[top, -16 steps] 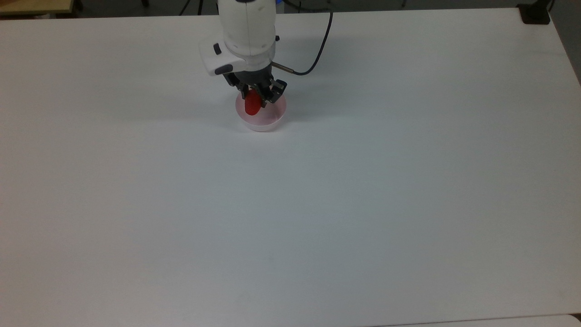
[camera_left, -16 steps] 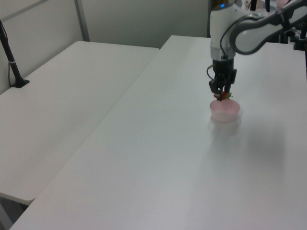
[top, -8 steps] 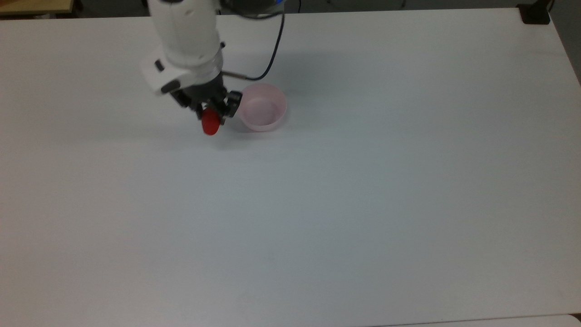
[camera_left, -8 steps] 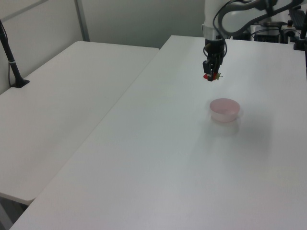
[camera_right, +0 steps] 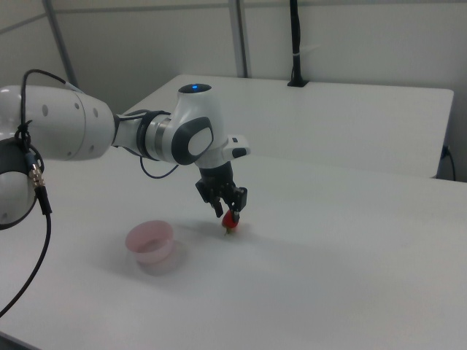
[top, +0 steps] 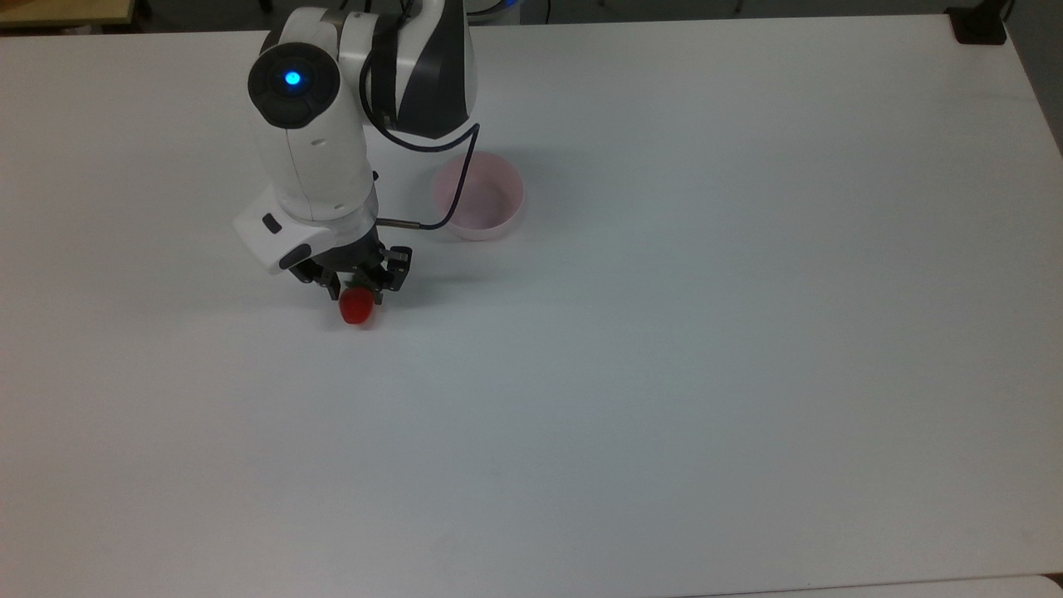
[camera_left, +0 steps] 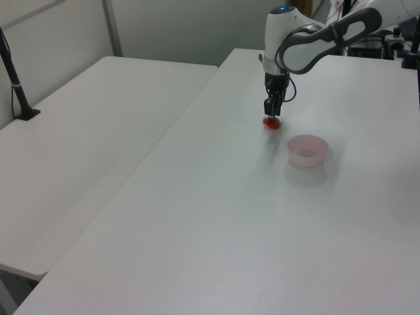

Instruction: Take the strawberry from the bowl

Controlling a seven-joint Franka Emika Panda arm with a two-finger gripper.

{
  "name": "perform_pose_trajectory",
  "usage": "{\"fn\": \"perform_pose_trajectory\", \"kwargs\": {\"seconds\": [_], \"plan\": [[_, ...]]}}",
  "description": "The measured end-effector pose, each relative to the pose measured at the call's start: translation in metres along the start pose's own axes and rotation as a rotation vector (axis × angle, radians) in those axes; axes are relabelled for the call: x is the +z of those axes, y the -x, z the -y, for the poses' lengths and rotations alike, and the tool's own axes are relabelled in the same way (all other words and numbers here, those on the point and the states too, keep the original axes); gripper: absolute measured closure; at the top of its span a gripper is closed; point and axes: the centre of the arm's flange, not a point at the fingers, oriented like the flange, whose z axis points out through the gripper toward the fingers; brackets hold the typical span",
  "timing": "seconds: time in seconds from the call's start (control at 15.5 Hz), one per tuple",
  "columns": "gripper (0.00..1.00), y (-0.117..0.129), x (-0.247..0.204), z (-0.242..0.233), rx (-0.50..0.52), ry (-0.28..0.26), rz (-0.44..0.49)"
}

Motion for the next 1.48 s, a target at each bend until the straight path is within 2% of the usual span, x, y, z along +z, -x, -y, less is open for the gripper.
{"fn": "perform_pose_trajectory", "kwargs": {"seconds": [0.26,0.39,0.58,0.71,0.9,1.1,1.35,1.48], "plan": [[0.42,-0.001,0.009,0.002,-0.024,0.025,0.003],[0.34,-0.001,0.008,0.002,-0.024,0.026,0.0],[0.33,-0.005,-0.009,0.001,-0.022,0.028,-0.021],[0.18,0.001,-0.038,0.002,-0.021,0.03,0.008],[0.16,0.018,-0.1,0.017,-0.04,0.035,0.043],[0.0,0.041,-0.173,0.039,-0.069,0.04,0.017],[0.0,0.077,-0.232,0.048,-0.073,0.042,0.022],[0.0,0.088,-0.243,0.047,-0.005,0.019,0.032]]}}
